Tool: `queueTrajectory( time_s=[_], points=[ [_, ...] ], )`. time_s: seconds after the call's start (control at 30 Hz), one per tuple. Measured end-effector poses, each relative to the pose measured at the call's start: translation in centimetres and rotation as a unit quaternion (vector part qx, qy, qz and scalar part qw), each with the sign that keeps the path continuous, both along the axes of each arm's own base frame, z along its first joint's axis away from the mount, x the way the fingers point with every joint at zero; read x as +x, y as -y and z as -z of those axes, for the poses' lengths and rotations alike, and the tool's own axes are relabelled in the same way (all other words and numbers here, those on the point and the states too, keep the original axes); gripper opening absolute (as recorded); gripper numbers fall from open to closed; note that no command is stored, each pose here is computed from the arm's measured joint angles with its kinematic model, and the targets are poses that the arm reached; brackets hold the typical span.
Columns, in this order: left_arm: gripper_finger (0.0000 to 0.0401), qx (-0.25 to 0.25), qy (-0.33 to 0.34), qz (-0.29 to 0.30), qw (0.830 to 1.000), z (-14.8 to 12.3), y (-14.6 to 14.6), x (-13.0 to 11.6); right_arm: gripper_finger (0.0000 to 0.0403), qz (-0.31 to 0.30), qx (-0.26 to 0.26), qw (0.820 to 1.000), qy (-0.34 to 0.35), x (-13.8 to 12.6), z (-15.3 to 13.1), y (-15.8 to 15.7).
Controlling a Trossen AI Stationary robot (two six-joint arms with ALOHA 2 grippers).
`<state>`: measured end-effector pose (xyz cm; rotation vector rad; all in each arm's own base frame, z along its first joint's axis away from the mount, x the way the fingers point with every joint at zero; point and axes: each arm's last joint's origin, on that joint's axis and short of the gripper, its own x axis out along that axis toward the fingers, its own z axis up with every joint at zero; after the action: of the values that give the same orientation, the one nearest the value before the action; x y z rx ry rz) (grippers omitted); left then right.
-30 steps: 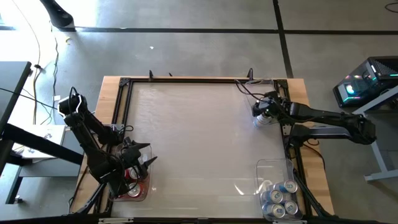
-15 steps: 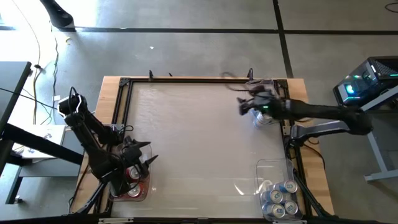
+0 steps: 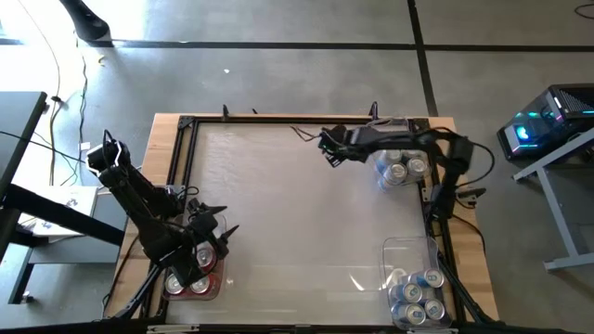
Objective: Sort soda cans
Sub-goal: Adjust the top right transparent bin, then return to Home Position
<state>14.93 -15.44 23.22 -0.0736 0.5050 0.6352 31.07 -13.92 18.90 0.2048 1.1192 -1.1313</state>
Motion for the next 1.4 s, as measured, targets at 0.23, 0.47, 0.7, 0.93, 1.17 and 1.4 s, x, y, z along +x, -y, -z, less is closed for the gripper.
queueTrajectory(
  time_s=[0.23,0.47,0.7,0.93,1.17,1.4],
  points=[
    [0.0314,-0.010,0.004,0.000,1.000,0.0,0.1,0.1,0.0248,0.057,0.028,0.995,-0.071,-1.5,1.5,3.0],
    [0.0314,-0.019,0.003,0.000,1.000,0.1,0.3,0.1,0.0247,0.087,0.018,0.989,-0.114,-3.0,1.5,3.8],
    [0.0314,-0.026,0.006,0.001,1.000,0.1,0.4,0.2,0.0247,0.108,0.007,0.986,-0.123,-3.6,1.5,4.3],
    [0.0314,-0.025,0.005,0.002,1.000,0.1,0.4,0.2,0.0247,0.032,-0.046,0.992,-0.111,-2.3,-1.1,1.3],
    [0.0314,-0.015,0.053,0.005,0.998,-0.2,0.7,-0.1,0.0247,-0.137,-0.092,0.986,0.002,-1.9,-8.3,-6.7],
    [0.0277,-0.018,0.136,0.032,0.990,-0.9,2.1,0.2,0.0204,-0.314,-0.067,0.932,0.169,-6.3,-14.9,-17.1]
  ],
)
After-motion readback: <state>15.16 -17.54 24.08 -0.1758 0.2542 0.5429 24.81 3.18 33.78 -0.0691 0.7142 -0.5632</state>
